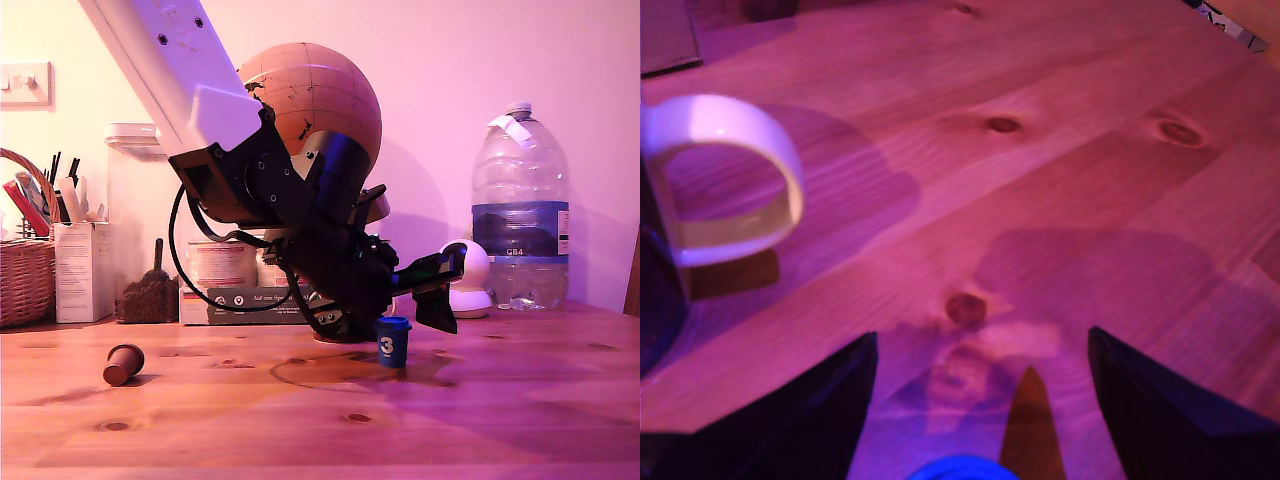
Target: Pick up the coffee capsules from the table one by one and drop them inside the nearest coffee cup
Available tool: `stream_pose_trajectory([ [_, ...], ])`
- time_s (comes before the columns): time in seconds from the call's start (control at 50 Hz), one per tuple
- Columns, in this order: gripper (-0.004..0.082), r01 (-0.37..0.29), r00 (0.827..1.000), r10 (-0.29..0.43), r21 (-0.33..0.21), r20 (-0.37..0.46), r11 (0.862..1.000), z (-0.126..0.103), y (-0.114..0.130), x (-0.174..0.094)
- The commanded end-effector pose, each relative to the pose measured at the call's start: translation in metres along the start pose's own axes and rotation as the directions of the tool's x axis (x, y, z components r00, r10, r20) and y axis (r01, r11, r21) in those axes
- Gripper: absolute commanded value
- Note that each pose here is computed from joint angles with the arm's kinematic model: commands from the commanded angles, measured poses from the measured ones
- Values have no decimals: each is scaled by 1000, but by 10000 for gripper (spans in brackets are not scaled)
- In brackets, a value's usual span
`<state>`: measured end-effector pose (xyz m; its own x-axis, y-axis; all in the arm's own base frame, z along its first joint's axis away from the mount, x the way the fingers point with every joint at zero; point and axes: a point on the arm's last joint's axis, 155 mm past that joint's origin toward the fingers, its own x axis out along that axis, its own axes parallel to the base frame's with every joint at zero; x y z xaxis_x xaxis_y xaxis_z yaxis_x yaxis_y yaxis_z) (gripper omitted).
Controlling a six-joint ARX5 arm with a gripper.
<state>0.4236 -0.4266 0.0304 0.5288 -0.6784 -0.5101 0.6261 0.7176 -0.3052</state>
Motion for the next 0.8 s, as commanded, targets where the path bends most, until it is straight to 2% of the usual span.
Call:
stream_pose_trajectory([
  [0.0,573,13,998,-14,20,67,1000,32,-10,-12],
  [0.28,573,26,994,-29,38,103,999,40,-16,-13],
  [0.46,573,20,993,-28,75,111,997,40,-19,-13],
  [0.64,573,29,988,-42,83,152,996,39,-21,-16],
  [0.78,573,-2,985,-15,96,169,995,40,-17,-22],
])
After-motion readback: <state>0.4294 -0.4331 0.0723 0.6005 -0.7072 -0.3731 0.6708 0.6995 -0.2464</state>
